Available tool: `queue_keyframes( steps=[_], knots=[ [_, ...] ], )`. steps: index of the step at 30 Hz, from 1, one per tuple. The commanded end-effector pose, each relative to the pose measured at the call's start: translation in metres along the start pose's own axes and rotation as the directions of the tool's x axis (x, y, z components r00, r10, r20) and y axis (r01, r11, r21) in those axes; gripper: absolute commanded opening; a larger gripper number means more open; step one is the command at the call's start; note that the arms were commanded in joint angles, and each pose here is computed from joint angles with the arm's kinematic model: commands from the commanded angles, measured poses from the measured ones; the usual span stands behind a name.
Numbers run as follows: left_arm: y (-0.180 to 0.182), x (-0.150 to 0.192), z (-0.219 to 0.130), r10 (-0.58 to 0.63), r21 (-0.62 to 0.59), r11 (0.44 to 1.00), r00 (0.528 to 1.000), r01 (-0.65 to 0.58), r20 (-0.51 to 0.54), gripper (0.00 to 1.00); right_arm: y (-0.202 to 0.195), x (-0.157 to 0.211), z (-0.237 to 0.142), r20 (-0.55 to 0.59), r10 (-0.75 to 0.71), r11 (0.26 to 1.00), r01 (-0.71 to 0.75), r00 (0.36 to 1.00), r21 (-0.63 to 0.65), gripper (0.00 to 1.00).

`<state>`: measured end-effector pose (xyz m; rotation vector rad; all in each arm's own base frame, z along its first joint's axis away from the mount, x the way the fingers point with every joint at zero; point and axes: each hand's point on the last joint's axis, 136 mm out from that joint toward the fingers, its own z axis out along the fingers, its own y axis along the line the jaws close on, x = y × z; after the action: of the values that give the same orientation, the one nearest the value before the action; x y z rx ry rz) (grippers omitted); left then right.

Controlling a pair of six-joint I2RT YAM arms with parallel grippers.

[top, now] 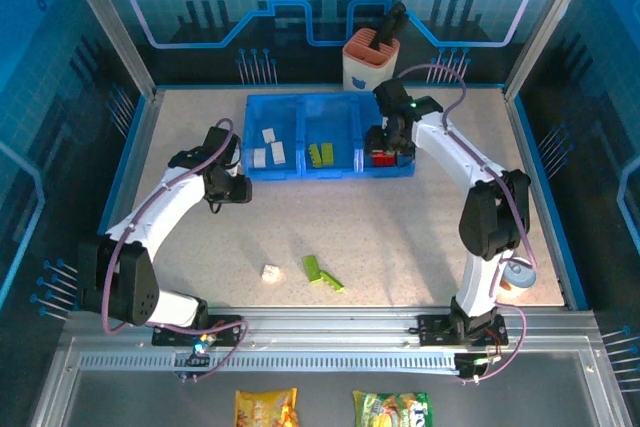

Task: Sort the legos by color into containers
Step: Place the lego in the container.

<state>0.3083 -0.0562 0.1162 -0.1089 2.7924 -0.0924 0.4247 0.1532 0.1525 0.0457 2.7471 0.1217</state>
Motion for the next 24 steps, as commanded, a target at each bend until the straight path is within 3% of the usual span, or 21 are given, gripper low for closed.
queue_keyframes(
  steps=[1,11,24],
  knots=[
    [0.005,0.006,0.003,0.009,-0.007,1.0,1.0,-0.009,-0.013,0.45,-0.003,-0.017,0.015,-0.011,-0.023,1.0,0.023,1.0,-0.017,0.61],
    [0.003,0.005,0.003,0.018,0.002,1.0,1.0,-0.018,-0.001,0.45,-0.006,-0.067,0.063,0.033,-0.044,0.999,0.045,0.998,-0.02,0.61],
    [0.001,0.003,0.003,0.027,0.008,1.0,1.0,-0.027,0.014,0.46,-0.018,-0.099,0.128,0.035,-0.069,0.997,0.068,0.997,0.026,0.61]
  ],
)
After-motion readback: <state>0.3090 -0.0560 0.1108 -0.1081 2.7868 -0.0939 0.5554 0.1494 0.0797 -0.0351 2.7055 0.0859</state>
